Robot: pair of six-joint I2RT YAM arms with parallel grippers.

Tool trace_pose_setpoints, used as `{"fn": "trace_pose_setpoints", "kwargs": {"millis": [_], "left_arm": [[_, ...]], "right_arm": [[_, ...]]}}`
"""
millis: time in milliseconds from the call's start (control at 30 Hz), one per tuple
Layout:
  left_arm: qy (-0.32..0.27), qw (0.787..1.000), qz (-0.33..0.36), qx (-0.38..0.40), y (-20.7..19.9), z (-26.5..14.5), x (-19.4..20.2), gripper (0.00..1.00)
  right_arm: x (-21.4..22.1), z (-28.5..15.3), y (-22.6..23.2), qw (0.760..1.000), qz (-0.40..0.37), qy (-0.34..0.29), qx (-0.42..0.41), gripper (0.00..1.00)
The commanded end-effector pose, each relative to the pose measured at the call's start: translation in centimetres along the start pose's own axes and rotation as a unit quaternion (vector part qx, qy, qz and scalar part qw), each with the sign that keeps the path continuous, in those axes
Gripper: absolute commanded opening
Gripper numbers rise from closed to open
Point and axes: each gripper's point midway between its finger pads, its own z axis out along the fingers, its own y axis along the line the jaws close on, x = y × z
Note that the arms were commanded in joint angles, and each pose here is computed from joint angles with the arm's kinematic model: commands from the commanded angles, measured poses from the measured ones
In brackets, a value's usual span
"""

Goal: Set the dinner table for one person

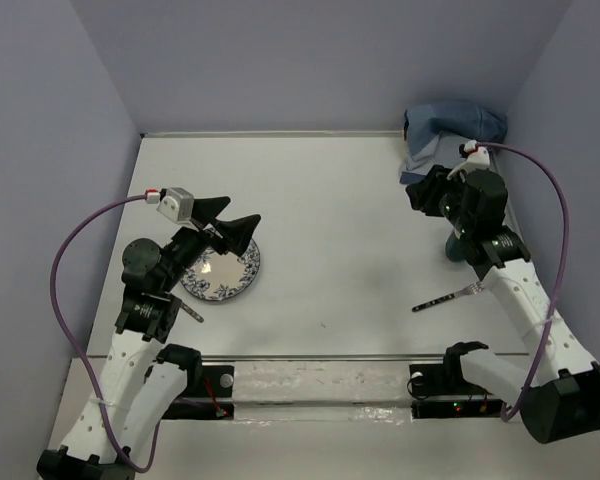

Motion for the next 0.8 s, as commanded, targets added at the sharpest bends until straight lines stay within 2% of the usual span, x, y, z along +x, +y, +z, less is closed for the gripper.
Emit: {"fn": "trace_pose_setpoints", "kwargs": {"millis": [0, 233, 433, 667, 733, 767], "left_arm": [[-0.022, 1.000, 0.012, 0.018, -0.7, 0.0, -1.3, 0.99], [-0.028, 1.000, -0.003, 0.012, -0.6, 0.0, -1.4, 0.99], [-0.035, 0.999, -0.019, -0.007, -0.2, -0.1, -1.9, 0.99], [-0.036, 0.999, -0.018, -0.025, 0.3, -0.1, -2.0, 0.99], [-0.034, 0.999, -0.017, -0.023, 0.2, 0.0, -1.9, 0.97], [-0.033, 0.999, -0.016, -0.025, 0.3, 0.0, -1.9, 0.94]], "right_arm": [[-1.8, 1.0, -0.5, 0.999, -0.020, -0.013, 0.032, 0.48], [-1.2, 5.5, -3.7, 0.992, -0.060, 0.023, 0.113, 0.46], [0.9, 11.2, -6.2, 0.978, -0.110, 0.080, 0.160, 0.43], [1.3, 16.8, -10.3, 0.949, -0.172, 0.114, 0.237, 0.49], [2.1, 19.2, -11.9, 0.941, -0.177, 0.128, 0.257, 0.50], [2.8, 19.8, -12.3, 0.938, -0.182, 0.139, 0.261, 0.53]]}}
